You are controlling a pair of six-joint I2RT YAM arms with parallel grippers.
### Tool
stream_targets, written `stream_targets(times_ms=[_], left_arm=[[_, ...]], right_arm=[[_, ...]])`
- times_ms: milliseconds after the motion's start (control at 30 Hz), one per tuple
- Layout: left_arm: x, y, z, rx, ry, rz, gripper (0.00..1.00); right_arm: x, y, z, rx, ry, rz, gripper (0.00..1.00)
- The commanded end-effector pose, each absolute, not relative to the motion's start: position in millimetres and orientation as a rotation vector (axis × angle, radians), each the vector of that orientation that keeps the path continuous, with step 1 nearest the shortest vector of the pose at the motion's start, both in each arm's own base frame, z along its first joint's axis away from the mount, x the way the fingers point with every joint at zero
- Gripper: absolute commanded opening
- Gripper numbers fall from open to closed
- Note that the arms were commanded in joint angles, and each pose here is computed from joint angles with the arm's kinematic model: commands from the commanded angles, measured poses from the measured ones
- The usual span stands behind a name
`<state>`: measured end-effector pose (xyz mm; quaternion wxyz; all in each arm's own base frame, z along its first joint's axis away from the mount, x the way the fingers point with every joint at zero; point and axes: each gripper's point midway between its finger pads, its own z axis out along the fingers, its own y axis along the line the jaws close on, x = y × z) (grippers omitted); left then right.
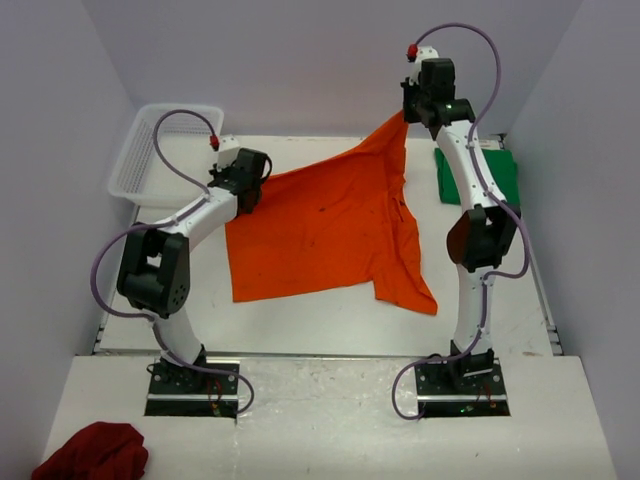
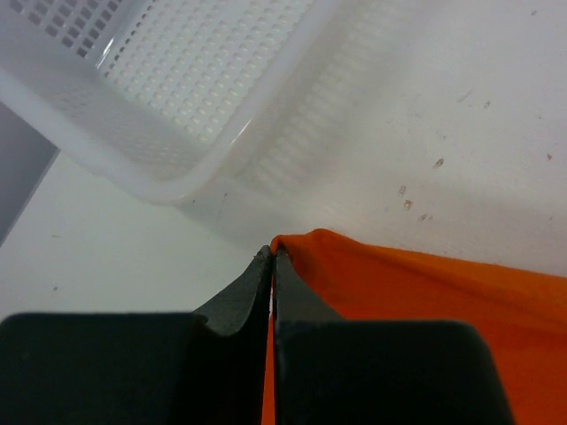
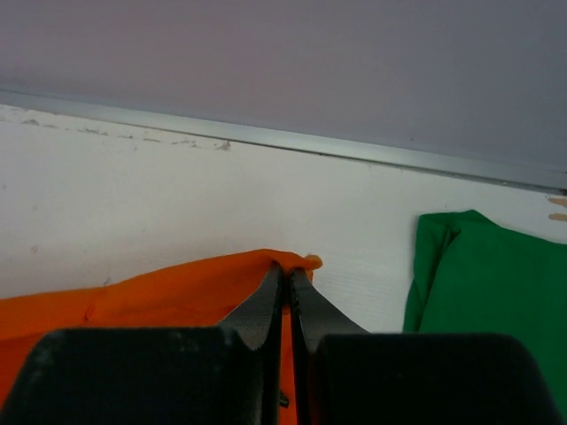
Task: Fold and stack the t-shirts
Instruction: Flatten out the tshirt
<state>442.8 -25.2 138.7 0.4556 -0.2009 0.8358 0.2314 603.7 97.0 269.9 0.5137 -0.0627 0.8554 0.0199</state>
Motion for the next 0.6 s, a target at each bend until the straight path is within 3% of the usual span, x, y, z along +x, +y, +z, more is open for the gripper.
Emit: stream_targets(times_ms=[0, 67, 133, 167, 200, 233, 267, 300, 367, 567], left_arm=[[470, -26, 154, -0.502, 1.996, 0.566, 0.0], [481, -24, 155, -0.502, 1.97, 0.585, 0.0], [490, -19, 156, -0.514, 1.942, 0.603, 0.02], [495, -19, 157, -0.515, 1.932, 0.603, 0.25], [498, -16, 159, -0.52, 1.926, 0.621, 0.35], [501, -13, 155, -0.529, 1.928, 0.65, 0.43], [503, -10, 165, -0.542, 1.913, 0.678, 0.62], [502, -8, 170, -0.564, 1.898, 0.692, 0.74], [494, -4, 183, -0.598, 1.865, 0.714, 0.96], [452, -14, 212, -0.584, 1.906, 0.591, 1.0]], right_arm=[[614, 97, 255, -0.189, 2.068, 0.041, 0.0], [618, 96, 248, -0.195, 2.071, 0.051, 0.0], [625, 97, 238, -0.196, 2.079, 0.049, 0.14], [628, 93, 234, -0.187, 2.081, 0.036, 0.32], [631, 91, 239, -0.177, 2.068, 0.025, 0.66], [631, 90, 236, -0.174, 2.074, 0.016, 0.7], [631, 87, 240, -0.152, 2.07, 0.007, 0.73], [628, 87, 243, -0.141, 2.071, 0.005, 0.8], [614, 81, 261, -0.112, 2.068, -0.01, 0.84], [528, 61, 289, 0.107, 2.156, 0.0, 0.86]])
